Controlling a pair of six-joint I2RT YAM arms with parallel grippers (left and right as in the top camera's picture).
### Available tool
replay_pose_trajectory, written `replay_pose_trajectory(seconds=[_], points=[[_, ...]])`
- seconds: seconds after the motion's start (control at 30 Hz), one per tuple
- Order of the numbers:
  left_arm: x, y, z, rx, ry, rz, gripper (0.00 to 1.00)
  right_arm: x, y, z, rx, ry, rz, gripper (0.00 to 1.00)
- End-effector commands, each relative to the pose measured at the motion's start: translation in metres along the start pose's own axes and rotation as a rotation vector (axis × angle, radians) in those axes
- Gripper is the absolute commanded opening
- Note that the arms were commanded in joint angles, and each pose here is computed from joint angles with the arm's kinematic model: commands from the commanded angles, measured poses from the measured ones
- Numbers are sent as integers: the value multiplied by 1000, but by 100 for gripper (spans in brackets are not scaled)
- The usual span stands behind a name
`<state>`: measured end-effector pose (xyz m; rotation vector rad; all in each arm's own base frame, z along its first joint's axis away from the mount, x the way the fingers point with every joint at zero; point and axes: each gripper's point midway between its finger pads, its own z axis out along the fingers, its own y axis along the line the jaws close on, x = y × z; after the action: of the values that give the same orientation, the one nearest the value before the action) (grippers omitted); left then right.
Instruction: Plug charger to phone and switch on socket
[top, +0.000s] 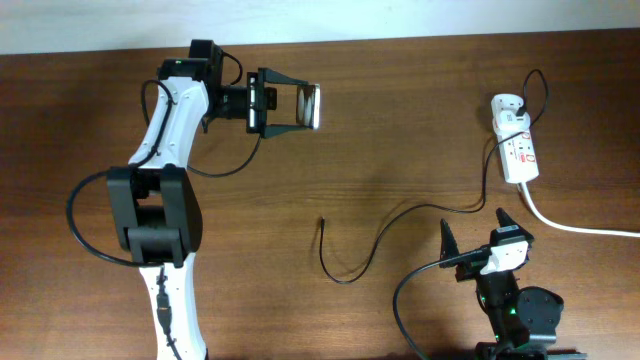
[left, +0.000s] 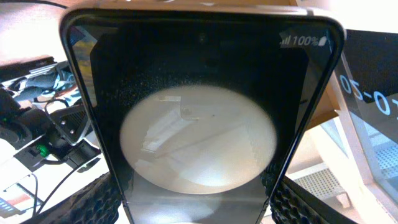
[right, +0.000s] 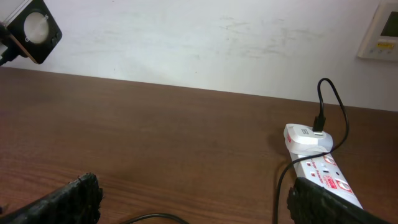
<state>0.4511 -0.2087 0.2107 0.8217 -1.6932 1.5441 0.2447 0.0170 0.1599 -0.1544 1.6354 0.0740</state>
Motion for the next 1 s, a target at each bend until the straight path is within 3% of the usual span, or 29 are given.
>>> replay_pose_trajectory(seconds=[0.0, 0.97], points=[[9, -10, -5, 34, 44, -13, 0, 2, 0, 0, 1, 8, 6, 99], [7, -12, -12, 47, 35, -3, 0, 2, 0, 0, 2, 8, 6, 99]])
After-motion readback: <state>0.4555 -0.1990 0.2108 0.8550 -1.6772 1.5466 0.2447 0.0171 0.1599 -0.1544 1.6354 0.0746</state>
